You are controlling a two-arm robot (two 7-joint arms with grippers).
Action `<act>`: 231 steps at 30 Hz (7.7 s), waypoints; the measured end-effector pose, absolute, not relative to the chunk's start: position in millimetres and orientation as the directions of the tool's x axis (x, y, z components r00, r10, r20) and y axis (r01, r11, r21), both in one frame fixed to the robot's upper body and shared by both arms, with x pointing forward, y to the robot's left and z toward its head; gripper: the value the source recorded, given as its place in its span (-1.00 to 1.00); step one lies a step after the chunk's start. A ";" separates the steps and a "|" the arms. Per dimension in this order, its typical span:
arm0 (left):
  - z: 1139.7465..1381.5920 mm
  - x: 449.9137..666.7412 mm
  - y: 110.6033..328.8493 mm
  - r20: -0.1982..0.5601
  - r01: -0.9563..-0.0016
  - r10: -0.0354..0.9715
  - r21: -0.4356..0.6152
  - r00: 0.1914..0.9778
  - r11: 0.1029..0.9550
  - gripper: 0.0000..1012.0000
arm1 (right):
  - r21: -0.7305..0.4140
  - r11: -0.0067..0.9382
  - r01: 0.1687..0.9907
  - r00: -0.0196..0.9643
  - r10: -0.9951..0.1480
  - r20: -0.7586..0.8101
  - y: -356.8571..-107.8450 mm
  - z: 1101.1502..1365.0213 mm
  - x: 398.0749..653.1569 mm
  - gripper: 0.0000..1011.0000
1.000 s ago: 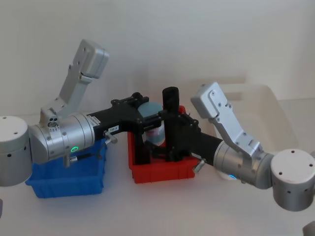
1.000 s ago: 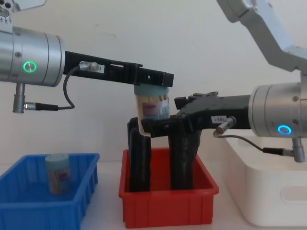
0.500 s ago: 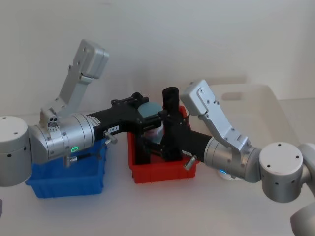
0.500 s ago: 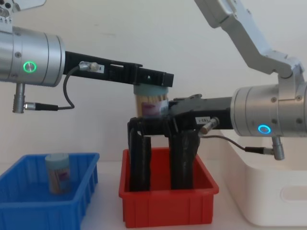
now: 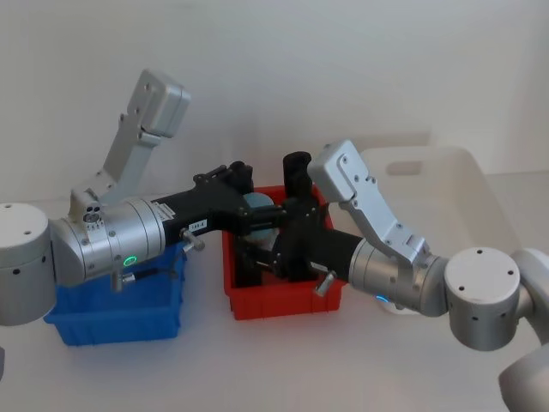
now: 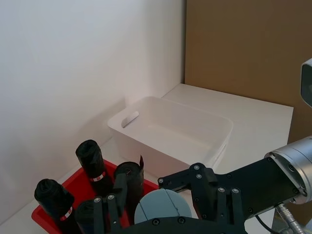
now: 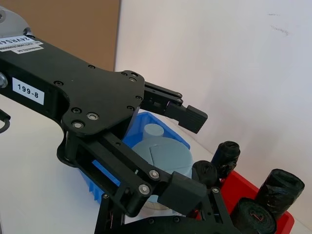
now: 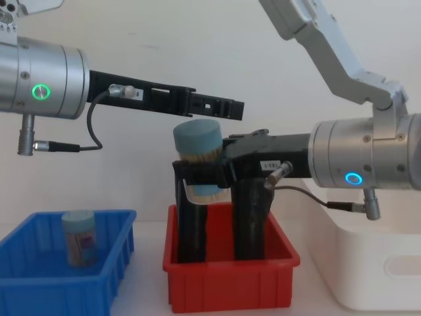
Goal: Pick the cotton swabs from the blue box and place them into the white box.
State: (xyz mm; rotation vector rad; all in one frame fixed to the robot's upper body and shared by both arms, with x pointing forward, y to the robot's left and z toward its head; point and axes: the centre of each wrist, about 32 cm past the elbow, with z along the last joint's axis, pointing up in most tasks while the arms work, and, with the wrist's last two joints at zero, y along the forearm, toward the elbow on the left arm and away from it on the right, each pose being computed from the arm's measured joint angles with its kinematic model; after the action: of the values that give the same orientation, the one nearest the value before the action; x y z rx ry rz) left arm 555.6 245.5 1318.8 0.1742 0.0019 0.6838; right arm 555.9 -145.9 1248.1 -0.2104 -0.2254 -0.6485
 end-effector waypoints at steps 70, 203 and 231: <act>1318.8 555.6 245.5 0.055 -0.628 0.629 0.161 0.776 0.761 0.98 | -0.091 0.284 0.955 0.294 -0.946 0.139 -277.6 1208.3 570.1 0.32; 1204.5 491.9 198.2 0.243 -0.896 0.882 -0.086 0.404 0.435 0.98 | 0.059 0.334 0.941 0.332 -0.942 0.043 -237.2 1188.6 443.4 0.98; 1204.4 492.0 198.4 0.242 -0.897 0.882 -0.086 0.404 0.434 0.98 | 0.023 0.385 0.923 0.382 -0.921 0.082 -232.2 1179.7 472.0 0.98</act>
State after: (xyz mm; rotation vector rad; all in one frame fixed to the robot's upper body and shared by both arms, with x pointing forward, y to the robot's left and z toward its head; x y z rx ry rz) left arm 492.0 198.4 1204.4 0.0613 -0.2674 1.1237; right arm 472.0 -232.2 1179.7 -0.0279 -0.0859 -1.1759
